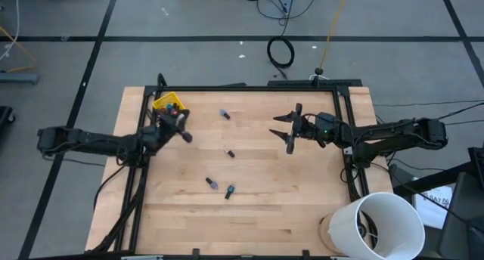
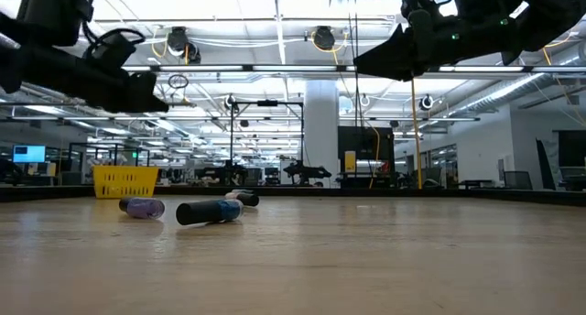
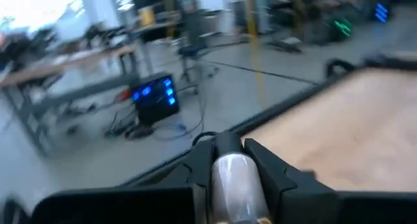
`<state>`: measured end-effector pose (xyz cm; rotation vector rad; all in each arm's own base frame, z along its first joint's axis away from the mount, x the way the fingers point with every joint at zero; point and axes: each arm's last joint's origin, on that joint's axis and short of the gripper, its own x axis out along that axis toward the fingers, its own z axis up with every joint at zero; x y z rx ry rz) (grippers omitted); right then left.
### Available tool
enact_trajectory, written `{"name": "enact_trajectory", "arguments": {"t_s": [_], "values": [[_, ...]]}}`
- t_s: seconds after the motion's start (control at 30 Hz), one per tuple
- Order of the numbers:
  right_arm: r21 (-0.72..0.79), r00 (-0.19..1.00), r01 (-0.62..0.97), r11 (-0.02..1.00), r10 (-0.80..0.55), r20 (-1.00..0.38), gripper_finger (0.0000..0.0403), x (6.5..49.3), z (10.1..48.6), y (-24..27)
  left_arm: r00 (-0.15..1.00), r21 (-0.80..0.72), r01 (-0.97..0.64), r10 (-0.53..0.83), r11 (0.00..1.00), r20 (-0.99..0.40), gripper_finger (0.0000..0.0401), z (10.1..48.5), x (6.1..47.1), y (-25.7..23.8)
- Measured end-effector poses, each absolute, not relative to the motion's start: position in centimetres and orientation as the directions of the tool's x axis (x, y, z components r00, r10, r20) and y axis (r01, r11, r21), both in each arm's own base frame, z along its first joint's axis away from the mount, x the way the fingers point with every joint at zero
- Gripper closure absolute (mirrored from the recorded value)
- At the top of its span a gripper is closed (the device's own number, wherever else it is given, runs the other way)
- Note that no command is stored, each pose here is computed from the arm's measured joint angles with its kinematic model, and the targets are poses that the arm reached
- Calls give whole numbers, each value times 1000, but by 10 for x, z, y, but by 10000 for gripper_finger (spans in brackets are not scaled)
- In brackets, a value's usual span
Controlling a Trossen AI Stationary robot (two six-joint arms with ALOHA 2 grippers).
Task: Pick & Place Nail Polish
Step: Put the white nail polish into the yellow bin
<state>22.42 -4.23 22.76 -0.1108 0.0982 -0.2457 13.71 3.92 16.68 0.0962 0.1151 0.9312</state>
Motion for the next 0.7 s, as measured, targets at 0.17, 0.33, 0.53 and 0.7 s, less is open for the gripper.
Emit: {"name": "enact_trajectory", "arguments": {"t_s": [0.17, 0.33, 0.53, 0.7], "values": [[-121, 965, 238, 964, -249, -84, 191, 224, 228, -42, 424, -107, -904, 902, 414, -87, 352, 162, 129, 54], [-122, 965, 238, 964, -249, -85, 191, 224, 227, -42, 307, -143, -950, 915, 277, -262, 352, 147, 120, 67], [-122, 964, 239, 963, -250, -87, 191, 225, 227, -43, 165, -240, -968, 921, 81, -354, 352, 135, 106, 79], [-122, 964, 239, 963, -251, -87, 191, 225, 227, -43, 180, -255, -963, 906, 83, -383, 321, 134, 104, 83]]}}
